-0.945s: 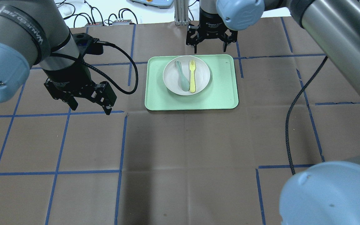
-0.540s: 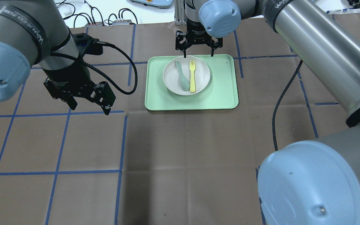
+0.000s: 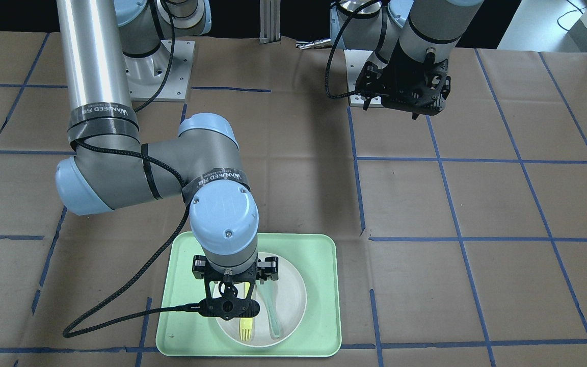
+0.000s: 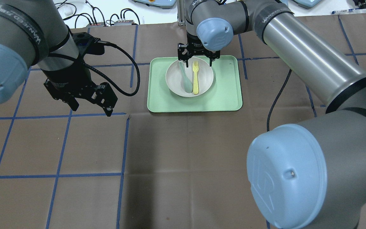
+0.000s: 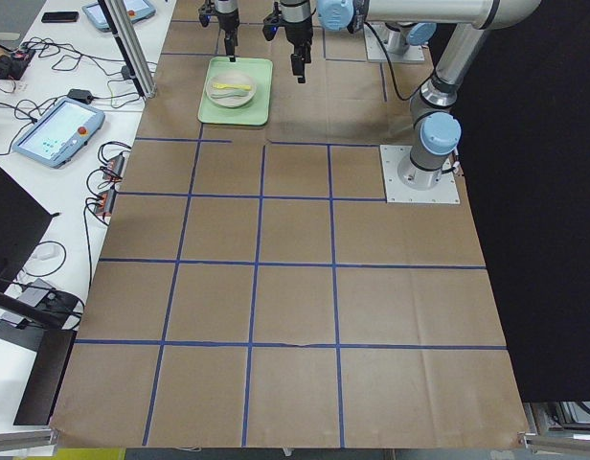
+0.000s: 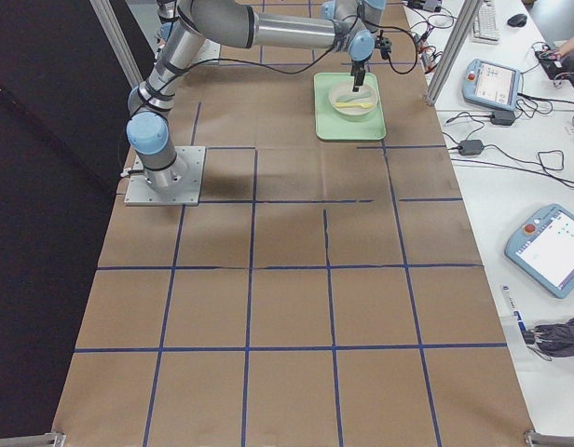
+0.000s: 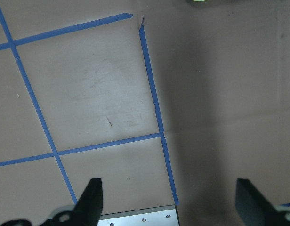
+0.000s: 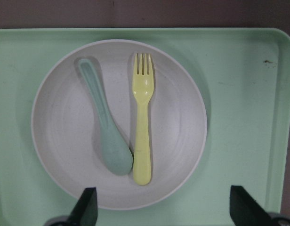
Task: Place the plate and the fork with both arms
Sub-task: 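Lower the right gripper and grasp the yellow fork handle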
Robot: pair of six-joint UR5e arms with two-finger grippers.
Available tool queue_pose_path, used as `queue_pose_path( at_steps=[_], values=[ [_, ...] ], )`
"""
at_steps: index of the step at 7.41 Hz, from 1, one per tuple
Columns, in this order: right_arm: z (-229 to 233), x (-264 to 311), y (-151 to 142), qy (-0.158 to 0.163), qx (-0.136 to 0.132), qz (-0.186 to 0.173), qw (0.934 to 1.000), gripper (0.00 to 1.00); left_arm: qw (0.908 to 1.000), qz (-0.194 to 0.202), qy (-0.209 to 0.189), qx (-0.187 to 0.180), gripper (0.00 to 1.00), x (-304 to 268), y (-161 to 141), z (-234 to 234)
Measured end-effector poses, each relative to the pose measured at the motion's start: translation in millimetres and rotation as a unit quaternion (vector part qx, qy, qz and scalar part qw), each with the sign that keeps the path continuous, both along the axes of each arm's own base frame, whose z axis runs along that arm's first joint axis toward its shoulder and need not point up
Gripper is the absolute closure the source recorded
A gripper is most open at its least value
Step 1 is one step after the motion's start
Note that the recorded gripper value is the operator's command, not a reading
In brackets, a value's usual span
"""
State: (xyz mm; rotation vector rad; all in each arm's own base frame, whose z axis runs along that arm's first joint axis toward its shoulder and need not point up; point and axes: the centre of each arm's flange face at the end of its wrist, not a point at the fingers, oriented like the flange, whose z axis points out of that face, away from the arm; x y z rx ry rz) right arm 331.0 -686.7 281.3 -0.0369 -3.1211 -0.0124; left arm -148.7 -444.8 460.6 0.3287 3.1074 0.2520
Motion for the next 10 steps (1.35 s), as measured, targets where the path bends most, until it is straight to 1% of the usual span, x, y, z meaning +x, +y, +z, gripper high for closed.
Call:
queue_pose_path(
  at_steps=[1, 3, 4, 6, 7, 10],
  values=[
    [-13.1, 1.2, -4.7, 0.001, -0.002, -0.001, 1.0000, 0.47, 1.0000, 0.002, 0.000, 0.002, 0.00, -0.2, -1.0, -1.9],
    [-36.1, 3.1, -11.9, 0.001, -0.003, -0.001, 1.0000, 0.55, 0.9999, 0.015, -0.002, 0.003, 0.00, 0.0, -3.2, -5.0],
    [-45.6, 3.8, -14.4, 0.002, -0.003, -0.001, 1.0000, 0.55, 0.9998, 0.019, -0.002, -0.003, 0.00, 0.2, -5.0, -4.4],
    [-57.3, 4.2, -16.1, 0.003, 0.000, -0.001, 1.0000, 0.55, 0.9988, 0.023, -0.002, -0.044, 0.00, 0.3, -13.7, 2.8],
    [-62.5, 4.7, -16.4, 0.003, 0.003, -0.001, 1.0000, 0.55, 0.9980, 0.023, -0.002, -0.058, 0.00, 0.5, -16.9, 5.1],
    [-76.7, 8.5, -16.0, 0.005, 0.011, 0.001, 0.9999, 0.55, 0.9975, 0.025, -0.004, -0.066, 0.00, 2.5, -18.9, 6.2]
  ],
)
